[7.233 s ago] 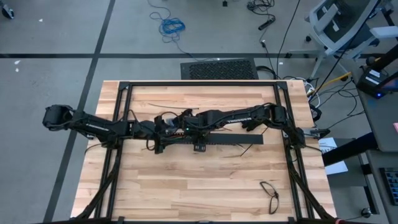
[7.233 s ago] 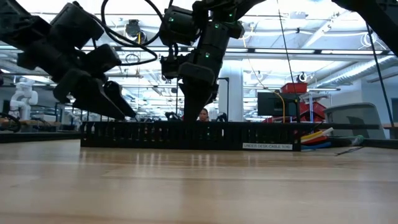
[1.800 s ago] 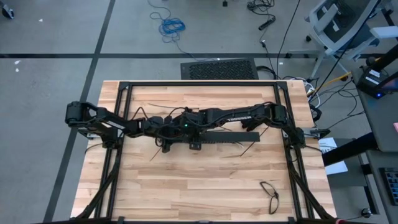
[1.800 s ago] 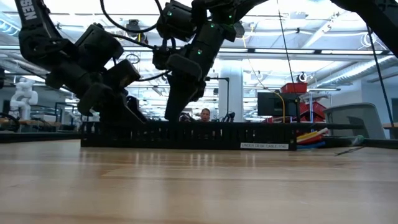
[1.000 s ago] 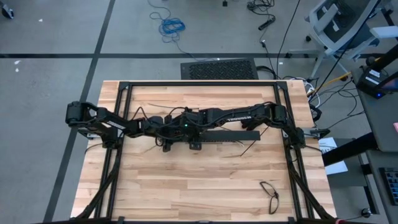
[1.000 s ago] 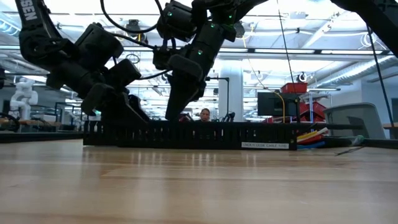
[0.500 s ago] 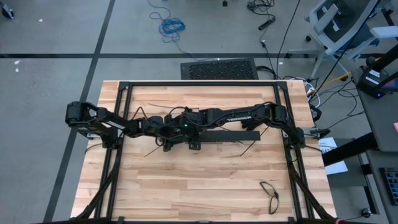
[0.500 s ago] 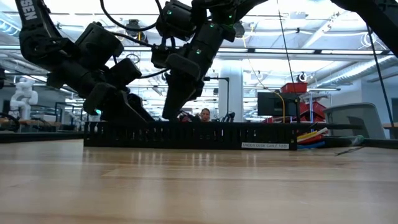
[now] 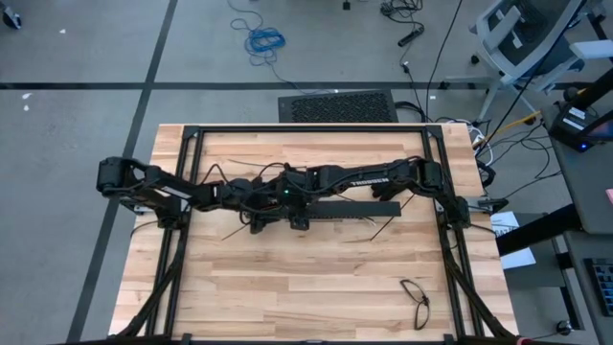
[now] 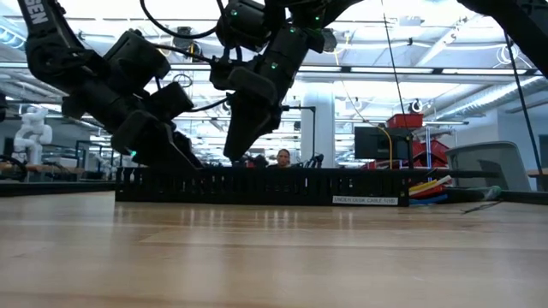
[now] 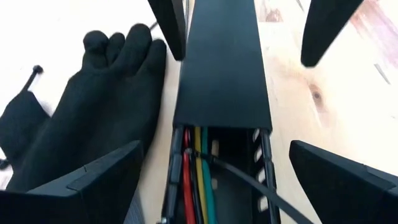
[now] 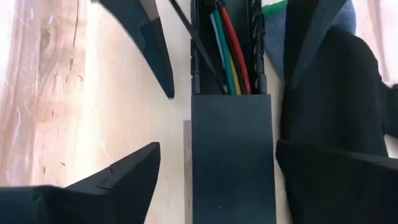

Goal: Ziptie cables
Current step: Close the cable duct

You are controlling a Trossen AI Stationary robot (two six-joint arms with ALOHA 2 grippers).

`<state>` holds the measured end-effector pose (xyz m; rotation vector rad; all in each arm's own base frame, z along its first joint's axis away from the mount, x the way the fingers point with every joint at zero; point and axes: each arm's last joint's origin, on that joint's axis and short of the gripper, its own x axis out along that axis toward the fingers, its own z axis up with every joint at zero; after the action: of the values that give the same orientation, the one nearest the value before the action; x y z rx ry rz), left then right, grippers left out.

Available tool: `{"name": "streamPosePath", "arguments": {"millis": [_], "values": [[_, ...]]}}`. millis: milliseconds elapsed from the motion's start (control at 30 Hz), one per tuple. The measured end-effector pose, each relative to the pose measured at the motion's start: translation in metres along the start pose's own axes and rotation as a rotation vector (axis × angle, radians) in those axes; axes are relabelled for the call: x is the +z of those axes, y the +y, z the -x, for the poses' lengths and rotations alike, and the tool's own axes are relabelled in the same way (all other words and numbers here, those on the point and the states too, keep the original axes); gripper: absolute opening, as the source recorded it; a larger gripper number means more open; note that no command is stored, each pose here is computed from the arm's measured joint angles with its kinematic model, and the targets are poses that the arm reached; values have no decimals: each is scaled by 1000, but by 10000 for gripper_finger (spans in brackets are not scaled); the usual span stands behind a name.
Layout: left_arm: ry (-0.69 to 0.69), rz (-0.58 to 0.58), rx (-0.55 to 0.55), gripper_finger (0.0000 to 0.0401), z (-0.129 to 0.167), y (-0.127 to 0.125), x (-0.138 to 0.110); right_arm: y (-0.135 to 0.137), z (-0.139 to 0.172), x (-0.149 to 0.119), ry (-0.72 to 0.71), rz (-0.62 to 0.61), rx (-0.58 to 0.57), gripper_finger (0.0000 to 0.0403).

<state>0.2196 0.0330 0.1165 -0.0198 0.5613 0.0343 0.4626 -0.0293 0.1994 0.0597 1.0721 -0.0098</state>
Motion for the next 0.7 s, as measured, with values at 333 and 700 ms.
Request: {"name": "streamPosePath", "arguments": {"millis": [333,700], "values": [[28,-76,0,400,6,-1,1,-10,-9,-4,29,18,-38,329],[26,-79,1,400,6,-1,2,-13,-17,-16,129,0,-34,325]]}}
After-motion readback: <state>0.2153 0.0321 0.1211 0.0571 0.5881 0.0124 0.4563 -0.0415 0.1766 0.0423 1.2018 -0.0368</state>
